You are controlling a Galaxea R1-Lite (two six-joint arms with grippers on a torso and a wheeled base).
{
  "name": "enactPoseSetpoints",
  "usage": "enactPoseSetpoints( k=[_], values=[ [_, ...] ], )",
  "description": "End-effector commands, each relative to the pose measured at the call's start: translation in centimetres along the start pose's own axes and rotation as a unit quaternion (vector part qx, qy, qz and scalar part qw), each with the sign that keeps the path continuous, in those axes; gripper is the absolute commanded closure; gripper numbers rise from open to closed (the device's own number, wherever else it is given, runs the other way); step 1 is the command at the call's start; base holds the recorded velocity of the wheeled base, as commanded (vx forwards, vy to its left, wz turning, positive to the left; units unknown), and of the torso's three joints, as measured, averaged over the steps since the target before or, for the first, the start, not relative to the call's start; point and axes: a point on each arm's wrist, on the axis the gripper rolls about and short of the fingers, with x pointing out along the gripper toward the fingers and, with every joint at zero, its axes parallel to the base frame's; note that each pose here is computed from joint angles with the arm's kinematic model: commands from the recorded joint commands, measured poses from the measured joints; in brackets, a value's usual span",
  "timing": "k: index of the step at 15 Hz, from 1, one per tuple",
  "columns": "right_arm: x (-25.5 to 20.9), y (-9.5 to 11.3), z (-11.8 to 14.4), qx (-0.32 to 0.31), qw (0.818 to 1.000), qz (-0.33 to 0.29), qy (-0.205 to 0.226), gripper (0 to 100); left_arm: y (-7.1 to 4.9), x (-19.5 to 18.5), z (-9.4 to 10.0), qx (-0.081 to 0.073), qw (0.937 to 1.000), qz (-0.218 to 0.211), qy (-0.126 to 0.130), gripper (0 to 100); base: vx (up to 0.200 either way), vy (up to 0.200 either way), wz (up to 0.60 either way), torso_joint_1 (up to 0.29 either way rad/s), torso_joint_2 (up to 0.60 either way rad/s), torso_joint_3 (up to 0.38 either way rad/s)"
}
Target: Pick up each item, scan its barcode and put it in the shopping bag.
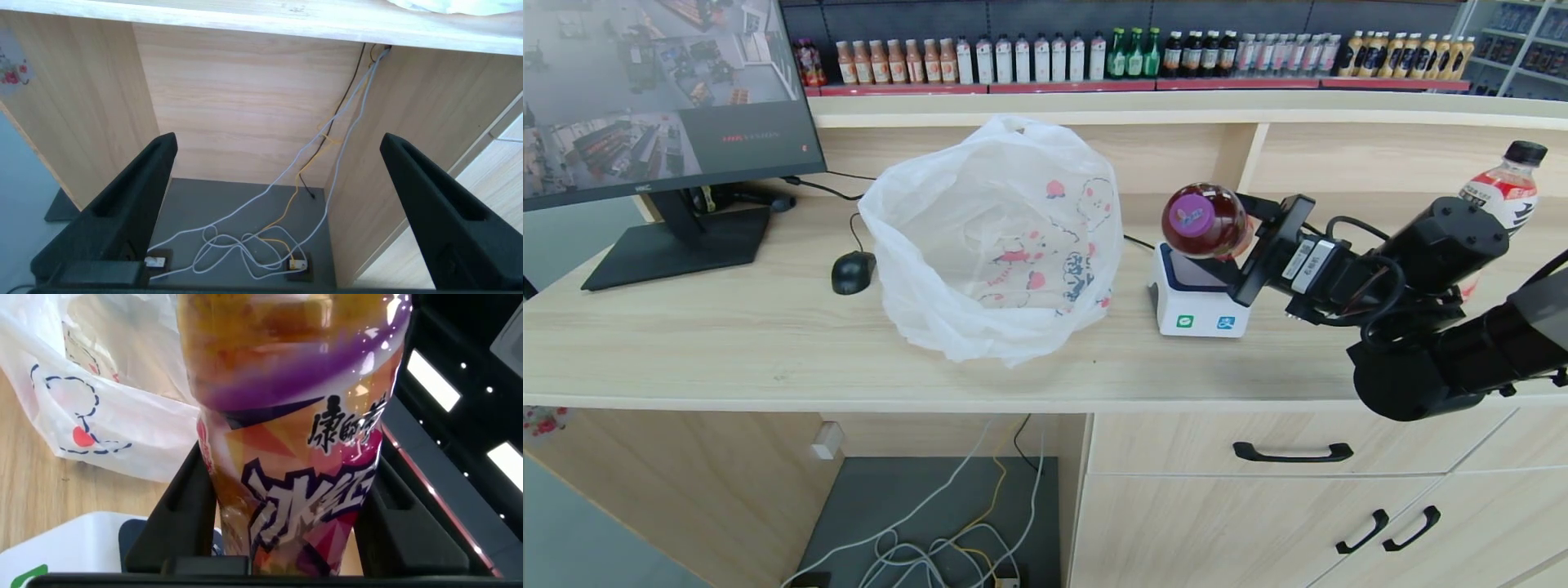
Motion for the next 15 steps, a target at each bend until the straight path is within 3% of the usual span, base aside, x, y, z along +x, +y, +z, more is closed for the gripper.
enactPoseSetpoints(
  k=[1,15],
  values=[
    [0.17,0.22,0.10,0.003,1.000,0.002,-0.002,100,0.00,0.00,0.00,0.000,1.0000,0.000,0.000,0,0.000,0.000,0.00,0.000,0.00,0.000],
    [0.50,0.96,0.46,0.011,1.000,0.006,-0.003,100,0.00,0.00,0.00,0.000,1.0000,0.000,0.000,0,0.000,0.000,0.00,0.000,0.00,0.000]
  ],
)
